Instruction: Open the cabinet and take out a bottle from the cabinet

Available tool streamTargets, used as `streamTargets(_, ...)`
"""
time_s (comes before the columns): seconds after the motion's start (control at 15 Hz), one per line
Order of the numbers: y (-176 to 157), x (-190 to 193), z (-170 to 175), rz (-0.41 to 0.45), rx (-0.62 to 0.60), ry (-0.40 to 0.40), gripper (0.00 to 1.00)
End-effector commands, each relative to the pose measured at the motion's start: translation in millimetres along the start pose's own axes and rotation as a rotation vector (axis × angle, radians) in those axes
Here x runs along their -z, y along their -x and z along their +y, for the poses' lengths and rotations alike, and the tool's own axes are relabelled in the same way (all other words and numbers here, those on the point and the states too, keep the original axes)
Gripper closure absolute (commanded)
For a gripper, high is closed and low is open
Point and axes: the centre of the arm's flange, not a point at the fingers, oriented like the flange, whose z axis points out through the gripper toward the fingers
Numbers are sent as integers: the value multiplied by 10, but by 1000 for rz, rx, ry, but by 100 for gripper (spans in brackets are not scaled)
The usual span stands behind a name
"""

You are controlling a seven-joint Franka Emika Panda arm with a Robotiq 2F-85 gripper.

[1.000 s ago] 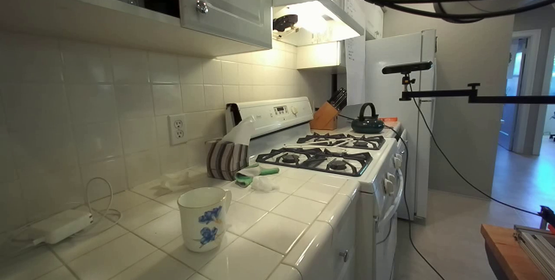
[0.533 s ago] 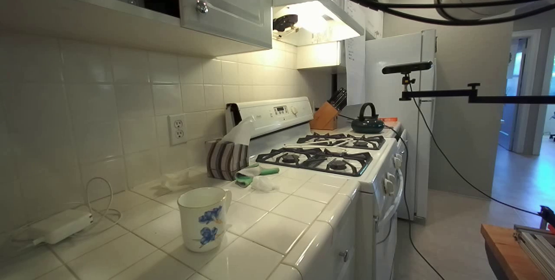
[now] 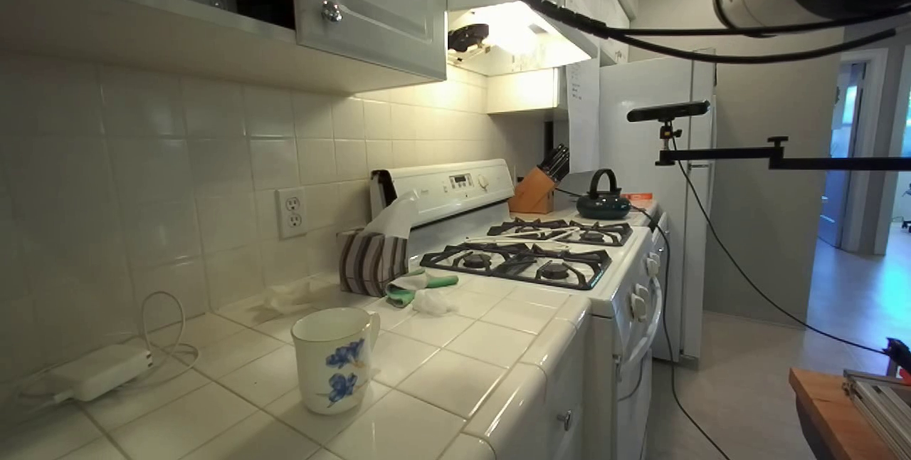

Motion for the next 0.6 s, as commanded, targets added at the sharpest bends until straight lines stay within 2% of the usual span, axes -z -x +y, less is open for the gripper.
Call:
streamTargets(0.0,-83,-129,-90,41,-6,32,49)
streamTargets(0.33,-123,-122,-69,76,-7,49,83)
streamTargets(0.4,-137,-111,-60,82,-9,52,88)
streamTargets(0.53,-155,-69,-37,93,-3,56,90)
